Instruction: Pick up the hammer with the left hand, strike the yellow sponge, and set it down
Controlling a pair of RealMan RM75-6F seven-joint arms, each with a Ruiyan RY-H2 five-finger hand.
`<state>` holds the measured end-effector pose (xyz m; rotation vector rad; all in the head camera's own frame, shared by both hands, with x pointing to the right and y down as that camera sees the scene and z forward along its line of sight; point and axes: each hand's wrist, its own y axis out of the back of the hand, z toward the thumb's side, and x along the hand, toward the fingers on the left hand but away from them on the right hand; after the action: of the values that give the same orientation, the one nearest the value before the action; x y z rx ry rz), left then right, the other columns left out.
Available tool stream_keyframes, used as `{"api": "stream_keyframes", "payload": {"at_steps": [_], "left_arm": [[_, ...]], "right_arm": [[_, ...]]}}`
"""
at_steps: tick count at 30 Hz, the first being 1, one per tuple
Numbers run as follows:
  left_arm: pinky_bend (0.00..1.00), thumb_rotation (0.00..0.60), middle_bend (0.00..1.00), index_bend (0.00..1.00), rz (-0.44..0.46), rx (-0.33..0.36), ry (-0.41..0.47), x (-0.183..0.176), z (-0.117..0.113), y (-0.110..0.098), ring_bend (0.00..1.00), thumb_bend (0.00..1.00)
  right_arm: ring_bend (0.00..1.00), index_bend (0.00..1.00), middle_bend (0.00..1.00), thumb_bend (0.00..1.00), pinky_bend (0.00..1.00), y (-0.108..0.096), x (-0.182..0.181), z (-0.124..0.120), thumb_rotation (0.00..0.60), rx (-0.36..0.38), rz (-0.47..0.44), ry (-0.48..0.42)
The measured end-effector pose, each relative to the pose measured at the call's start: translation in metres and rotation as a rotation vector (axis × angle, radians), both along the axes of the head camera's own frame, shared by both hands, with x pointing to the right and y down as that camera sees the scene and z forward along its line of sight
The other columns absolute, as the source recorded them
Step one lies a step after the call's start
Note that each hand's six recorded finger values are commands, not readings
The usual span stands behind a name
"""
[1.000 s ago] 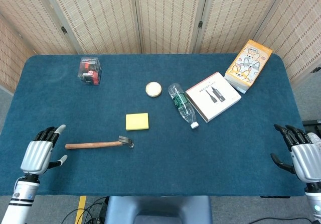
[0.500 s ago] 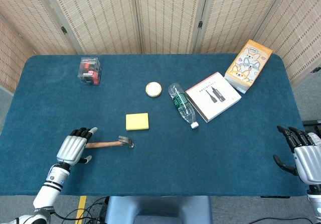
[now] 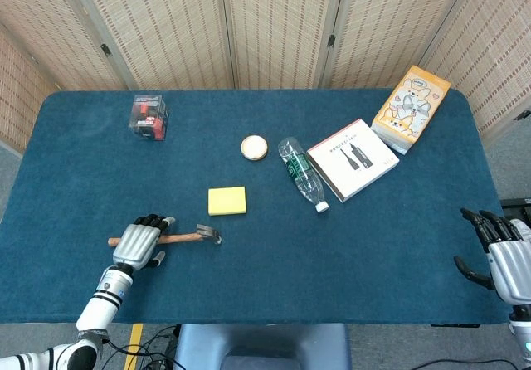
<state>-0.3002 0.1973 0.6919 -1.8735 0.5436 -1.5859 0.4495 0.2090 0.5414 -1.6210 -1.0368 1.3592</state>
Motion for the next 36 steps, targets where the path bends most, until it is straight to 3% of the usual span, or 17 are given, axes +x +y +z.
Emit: {"api": "stream_keyframes", "payload": {"at_steps": [11,36], "left_arm": [[0.23,0.600,0.28,0.23,0.013,-0.017,-0.001,0.012,0.007,0.002,0.19,0.49],[0.23,0.600,0.38,0.28,-0.009,-0.020,-0.002,0.013,0.012,0.005,0.27,0.53]], "right_arm": [[0.14,0.12,0.23,0.20,0.20,0.001,0.003,0.001,0.600,-0.001,0.011,0.002],[0.14,0.12,0.23,0.20,0.20,0.002,0.003,0.001,0.600,-0.008,0.014,0.007]]}}
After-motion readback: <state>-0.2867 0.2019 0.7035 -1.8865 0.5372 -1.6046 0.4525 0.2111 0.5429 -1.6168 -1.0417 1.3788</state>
